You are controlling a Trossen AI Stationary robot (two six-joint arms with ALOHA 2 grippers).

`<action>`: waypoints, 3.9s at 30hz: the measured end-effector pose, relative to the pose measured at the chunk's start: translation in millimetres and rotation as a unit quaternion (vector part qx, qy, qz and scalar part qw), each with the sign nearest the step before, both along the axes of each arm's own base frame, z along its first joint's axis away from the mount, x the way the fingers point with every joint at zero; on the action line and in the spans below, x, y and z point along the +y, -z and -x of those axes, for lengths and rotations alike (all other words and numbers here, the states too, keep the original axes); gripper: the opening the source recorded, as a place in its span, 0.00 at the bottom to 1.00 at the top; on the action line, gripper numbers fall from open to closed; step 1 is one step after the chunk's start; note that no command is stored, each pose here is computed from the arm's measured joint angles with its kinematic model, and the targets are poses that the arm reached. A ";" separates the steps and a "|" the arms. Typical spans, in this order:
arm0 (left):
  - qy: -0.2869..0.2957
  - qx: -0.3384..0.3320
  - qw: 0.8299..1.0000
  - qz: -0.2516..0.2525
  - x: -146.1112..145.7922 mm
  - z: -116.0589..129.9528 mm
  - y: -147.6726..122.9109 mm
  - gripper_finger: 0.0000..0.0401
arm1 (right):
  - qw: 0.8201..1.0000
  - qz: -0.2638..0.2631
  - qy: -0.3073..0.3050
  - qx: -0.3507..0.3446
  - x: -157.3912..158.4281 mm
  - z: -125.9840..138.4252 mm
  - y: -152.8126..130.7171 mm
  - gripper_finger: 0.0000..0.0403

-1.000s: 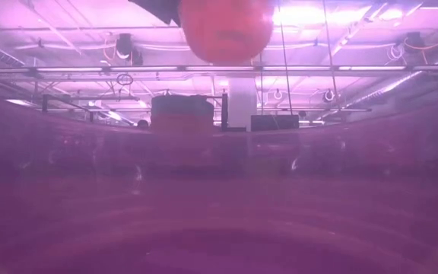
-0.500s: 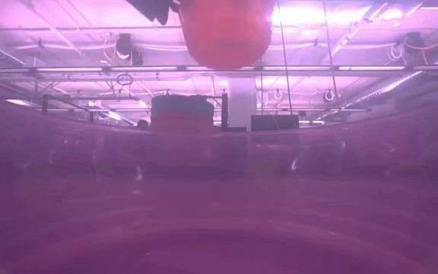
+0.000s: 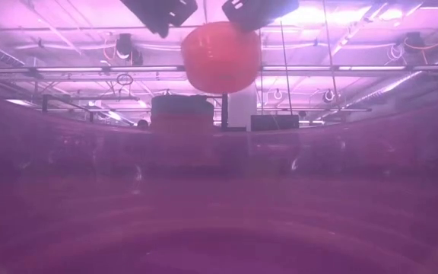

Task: Place and stack bowls onto a shelf
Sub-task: Put the orange bowl on the shelf

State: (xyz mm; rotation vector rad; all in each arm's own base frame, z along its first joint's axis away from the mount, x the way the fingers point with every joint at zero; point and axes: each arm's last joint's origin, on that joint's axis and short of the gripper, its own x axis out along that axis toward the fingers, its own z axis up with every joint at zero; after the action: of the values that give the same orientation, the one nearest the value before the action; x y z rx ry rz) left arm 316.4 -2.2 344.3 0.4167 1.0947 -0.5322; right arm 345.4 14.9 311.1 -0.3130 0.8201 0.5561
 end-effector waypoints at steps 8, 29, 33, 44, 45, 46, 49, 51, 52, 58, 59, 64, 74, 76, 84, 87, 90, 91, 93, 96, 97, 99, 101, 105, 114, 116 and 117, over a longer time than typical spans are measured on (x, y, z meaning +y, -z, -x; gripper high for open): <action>0.108 -0.029 0.993 -0.028 -1.5 -0.8 -0.5 0.20 | 0.999 -0.024 -0.037 -0.006 1.9 0.5 -0.6 0.00; 0.177 -0.094 0.977 0.075 3.7 -12.5 12.2 0.20 | 0.970 -0.167 -0.175 -0.023 1.0 6.6 -4.6 0.00; 0.183 -0.107 0.971 0.111 8.0 -15.1 26.0 0.20 | 0.970 -0.167 -0.174 -0.025 1.0 6.3 -4.7 0.00; 0.253 -0.157 0.941 0.163 11.0 -16.0 32.0 0.20 | 0.950 -0.204 -0.231 -0.047 3.5 8.5 -6.8 0.00; 0.254 -0.158 0.940 0.162 12.2 -15.8 32.1 0.20 | 0.951 -0.203 -0.230 -0.046 3.5 8.5 -6.7 0.00; 0.251 -0.157 0.942 0.161 14.1 -15.6 32.3 0.20 | 0.953 -0.200 -0.225 -0.044 2.9 8.4 -6.6 0.00; 0.199 -0.135 0.955 0.171 21.6 -15.2 33.0 0.20 | 0.969 -0.173 -0.174 -0.024 0.4 6.5 -5.0 0.00; 0.151 -0.115 0.964 0.187 27.3 -14.8 33.1 0.20 | 0.981 -0.136 -0.135 -0.013 -2.1 5.2 -3.1 0.00; 0.126 -0.104 0.967 0.195 29.9 -14.3 33.0 0.20 | 0.987 -0.116 -0.115 -0.008 -3.4 4.7 -2.2 0.00; -0.003 -0.044 0.972 0.230 39.4 -10.8 33.1 0.20 | 0.999 -0.038 -0.010 0.010 -9.7 1.9 0.5 0.00; -0.019 -0.038 0.974 0.223 39.9 -10.9 33.5 0.20 | 1.000 -0.030 -0.005 0.008 -9.8 1.4 0.4 0.00; -0.103 -0.019 0.982 0.156 44.7 -11.5 36.3 0.20 | 1.000 -0.008 0.019 0.000 -9.1 -0.7 -0.3 0.00; 0.052 -0.063 0.995 0.050 34.1 -12.8 37.3 0.20 | 1.000 -0.017 0.011 0.000 -6.5 -0.7 -0.6 0.00; 0.081 -0.069 0.994 0.041 28.7 -13.4 37.2 0.20 | 1.000 -0.018 0.010 -0.001 -6.0 -0.7 -0.6 0.00; 0.133 -0.077 0.988 0.027 18.9 -16.8 40.7 0.20 | 0.999 -0.029 -0.017 -0.027 -4.7 -3.5 -3.5 0.00; 0.137 -0.077 0.987 0.026 18.9 -17.1 41.3 0.20 | 0.998 -0.041 -0.026 -0.038 -4.1 -4.9 -5.2 0.00; 0.129 -0.069 0.989 0.031 18.7 -19.1 44.4 0.20 | 0.998 -0.039 -0.034 -0.045 -3.8 -5.3 -5.7 0.00; 0.123 -0.065 0.990 0.035 18.8 -19.2 45.3 0.20 | 0.997 -0.040 -0.037 -0.049 -3.8 -5.7 -6.1 0.00; 0.113 -0.060 0.991 0.040 19.0 -21.0 47.4 0.20 | 0.997 -0.045 -0.042 -0.052 -3.5 -6.1 -6.7 0.00; 0.112 -0.054 0.991 0.042 19.0 -22.2 50.0 0.20 | 0.997 -0.044 -0.041 -0.047 -3.5 -5.2 -6.0 0.00; 0.113 -0.055 0.991 0.041 19.0 -22.1 49.9 0.19 | 0.997 -0.044 -0.041 -0.046 -3.5 -5.2 -5.9 0.00; 0.113 -0.056 0.991 0.041 19.0 -21.6 49.0 0.15 | 0.997 -0.044 -0.041 -0.046 -3.6 -5.1 -5.9 0.00; 0.119 -0.057 0.991 0.040 18.7 -21.5 49.2 0.07 | 0.997 -0.044 -0.041 -0.044 -3.6 -4.8 -5.8 0.00; 0.119 -0.055 0.991 0.042 18.4 -21.2 49.4 0.03 | 0.997 -0.044 -0.040 -0.043 -3.8 -4.6 -5.7 0.00; 0.112 -0.051 0.991 0.044 18.6 -20.9 49.5 0.01 | 0.994 -0.101 0.030 -0.029 -4.5 -8.2 -8.8 0.01; 0.111 -0.051 0.992 0.043 18.5 -20.9 49.6 0.01 | 0.992 -0.113 0.046 -0.028 -6.6 -9.2 -9.7 0.03; 0.106 -0.053 0.992 0.042 18.8 -21.6 49.2 0.01 | 0.991 -0.118 0.054 -0.031 -7.9 -10.2 -10.5 0.04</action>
State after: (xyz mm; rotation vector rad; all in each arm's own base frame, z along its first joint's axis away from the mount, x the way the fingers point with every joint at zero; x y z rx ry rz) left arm 338.0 16.6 295.1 0.4845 0.9280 -0.7324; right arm 355.5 7.0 321.6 -0.0684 0.6979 0.5328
